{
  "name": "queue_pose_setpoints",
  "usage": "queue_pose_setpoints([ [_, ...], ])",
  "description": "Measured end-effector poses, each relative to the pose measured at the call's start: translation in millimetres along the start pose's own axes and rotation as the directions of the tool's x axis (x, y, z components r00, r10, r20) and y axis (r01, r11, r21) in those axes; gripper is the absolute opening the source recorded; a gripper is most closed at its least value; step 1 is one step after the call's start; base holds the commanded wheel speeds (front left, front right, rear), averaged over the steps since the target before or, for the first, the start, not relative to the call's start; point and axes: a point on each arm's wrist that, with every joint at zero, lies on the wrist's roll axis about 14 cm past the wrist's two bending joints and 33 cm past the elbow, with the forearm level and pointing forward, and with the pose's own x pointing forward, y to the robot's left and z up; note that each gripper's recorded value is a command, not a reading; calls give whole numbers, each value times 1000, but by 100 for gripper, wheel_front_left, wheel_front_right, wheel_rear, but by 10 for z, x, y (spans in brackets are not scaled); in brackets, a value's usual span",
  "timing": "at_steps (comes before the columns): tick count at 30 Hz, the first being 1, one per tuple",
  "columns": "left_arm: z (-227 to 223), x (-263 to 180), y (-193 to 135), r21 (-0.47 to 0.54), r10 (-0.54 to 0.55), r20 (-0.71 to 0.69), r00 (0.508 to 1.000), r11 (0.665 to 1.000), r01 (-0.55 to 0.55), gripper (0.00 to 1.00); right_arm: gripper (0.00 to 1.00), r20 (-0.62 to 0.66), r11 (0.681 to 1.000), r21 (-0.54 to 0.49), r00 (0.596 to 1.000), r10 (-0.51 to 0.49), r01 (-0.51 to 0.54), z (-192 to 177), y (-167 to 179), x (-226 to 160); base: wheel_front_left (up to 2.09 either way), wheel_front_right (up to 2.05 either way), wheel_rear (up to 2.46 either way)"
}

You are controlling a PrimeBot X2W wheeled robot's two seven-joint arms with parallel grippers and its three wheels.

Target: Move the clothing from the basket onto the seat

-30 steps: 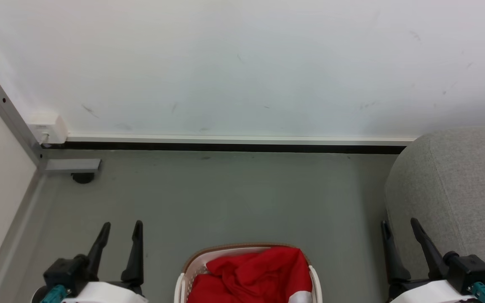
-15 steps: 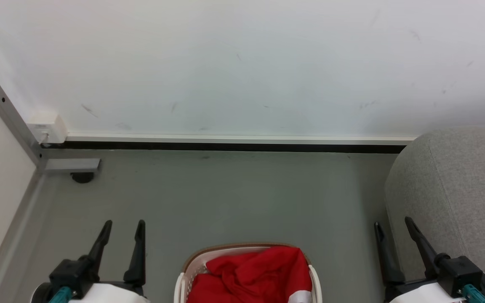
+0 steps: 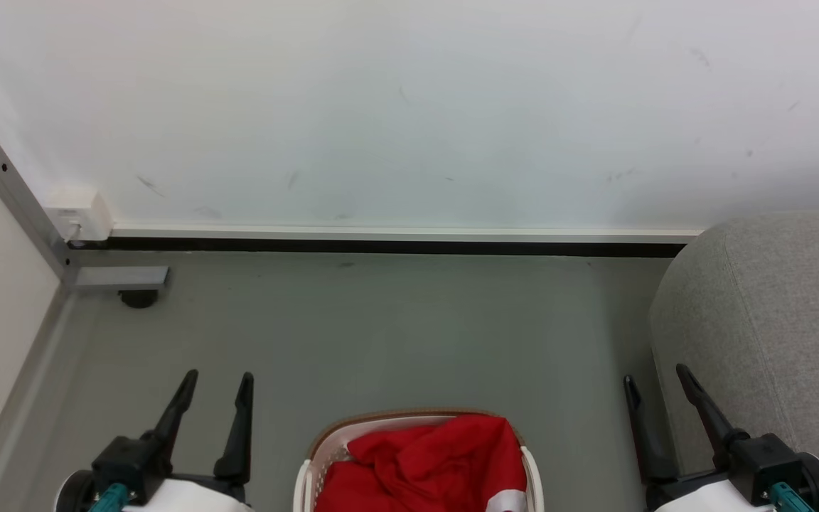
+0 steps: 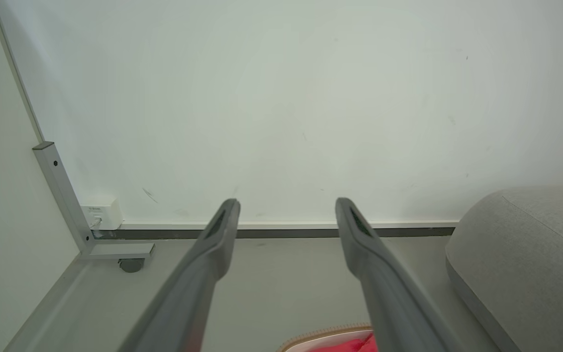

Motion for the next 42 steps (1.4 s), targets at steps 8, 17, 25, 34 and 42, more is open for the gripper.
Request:
queue_pose_setpoints([
  [8,-13,-1,22,-3,7,-3,1000,1000,-7,100,100,-2,1000,9,1000,-3,3,-9,-5,3,0,0,0],
  [17,-21,2,21,-7,8,-5,1000,1000,-8,100,100,-4,1000,16,1000,-5,6,-18,-11,-3,0,0,0],
  [25,-61,32,-24,-15,-4,-16,1000,1000,4,100,100,-2,999,27,1000,-21,21,-12,-59,-8,0,0,0],
  [34,-290,223,-185,-46,-66,-74,995,997,63,100,100,1,997,37,998,-61,61,-15,-216,63,0,0,0],
  [42,-810,460,-405,-58,-174,-211,962,984,166,100,100,-12,992,40,992,-122,122,-84,-453,107,0,0,0],
])
